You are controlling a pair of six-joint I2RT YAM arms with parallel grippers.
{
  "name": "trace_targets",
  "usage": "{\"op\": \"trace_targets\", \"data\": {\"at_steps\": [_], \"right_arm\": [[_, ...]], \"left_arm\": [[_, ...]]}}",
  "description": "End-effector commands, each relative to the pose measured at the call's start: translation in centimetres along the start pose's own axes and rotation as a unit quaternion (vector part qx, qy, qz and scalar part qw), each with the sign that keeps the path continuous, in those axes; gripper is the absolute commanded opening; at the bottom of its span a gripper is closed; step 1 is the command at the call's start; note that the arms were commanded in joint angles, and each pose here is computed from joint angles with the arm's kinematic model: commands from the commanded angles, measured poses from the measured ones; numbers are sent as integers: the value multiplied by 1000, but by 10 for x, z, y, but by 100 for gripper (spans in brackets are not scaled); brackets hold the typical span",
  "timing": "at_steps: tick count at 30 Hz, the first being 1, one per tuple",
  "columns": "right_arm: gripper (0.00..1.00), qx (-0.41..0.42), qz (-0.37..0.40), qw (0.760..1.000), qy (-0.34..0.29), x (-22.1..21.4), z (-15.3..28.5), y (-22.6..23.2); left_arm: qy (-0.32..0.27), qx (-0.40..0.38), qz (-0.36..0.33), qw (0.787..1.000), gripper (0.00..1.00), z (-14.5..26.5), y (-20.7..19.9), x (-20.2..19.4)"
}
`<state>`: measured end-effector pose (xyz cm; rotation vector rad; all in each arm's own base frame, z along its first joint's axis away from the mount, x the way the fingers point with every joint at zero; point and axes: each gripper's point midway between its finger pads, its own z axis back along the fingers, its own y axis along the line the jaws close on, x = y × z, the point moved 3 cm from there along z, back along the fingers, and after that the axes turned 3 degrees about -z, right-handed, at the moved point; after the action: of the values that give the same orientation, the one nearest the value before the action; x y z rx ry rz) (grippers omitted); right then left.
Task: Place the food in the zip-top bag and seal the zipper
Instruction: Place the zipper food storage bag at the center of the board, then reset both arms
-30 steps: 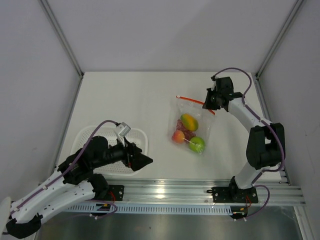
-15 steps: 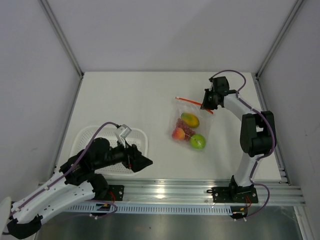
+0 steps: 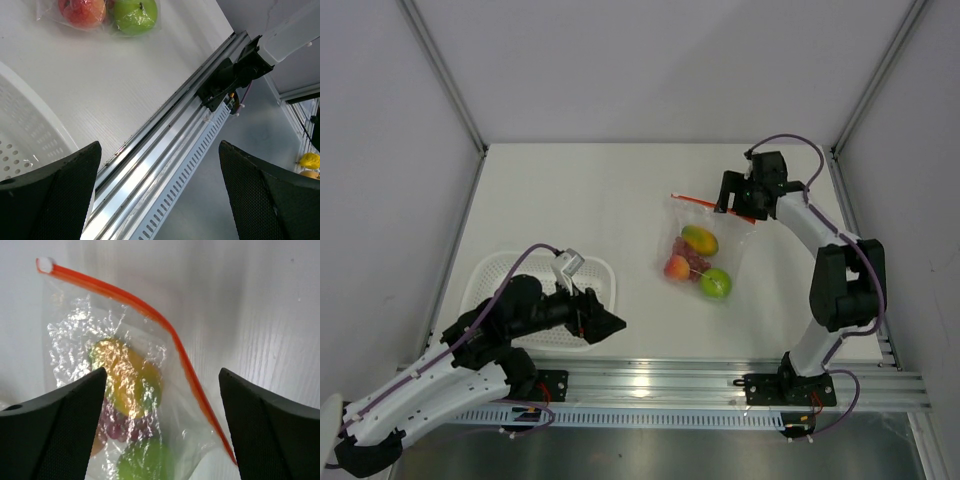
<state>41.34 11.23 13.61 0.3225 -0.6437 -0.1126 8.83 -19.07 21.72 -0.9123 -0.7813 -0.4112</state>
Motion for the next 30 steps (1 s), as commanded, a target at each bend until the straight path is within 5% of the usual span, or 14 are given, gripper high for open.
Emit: {"op": "trace_targets", "data": {"at_steps": [1, 24, 30], "right_arm": [[99, 5, 13, 999, -45, 14, 34, 9], [99, 29, 5, 991, -127, -95, 170, 30], [99, 18, -28, 994, -106, -140, 166, 17]], "left_arm": [[-5, 3, 7, 1000, 100, -4, 2, 2], [-44, 0, 13, 999, 100, -18, 15, 36], [-71, -37, 46, 996, 100, -25, 18, 43]]}}
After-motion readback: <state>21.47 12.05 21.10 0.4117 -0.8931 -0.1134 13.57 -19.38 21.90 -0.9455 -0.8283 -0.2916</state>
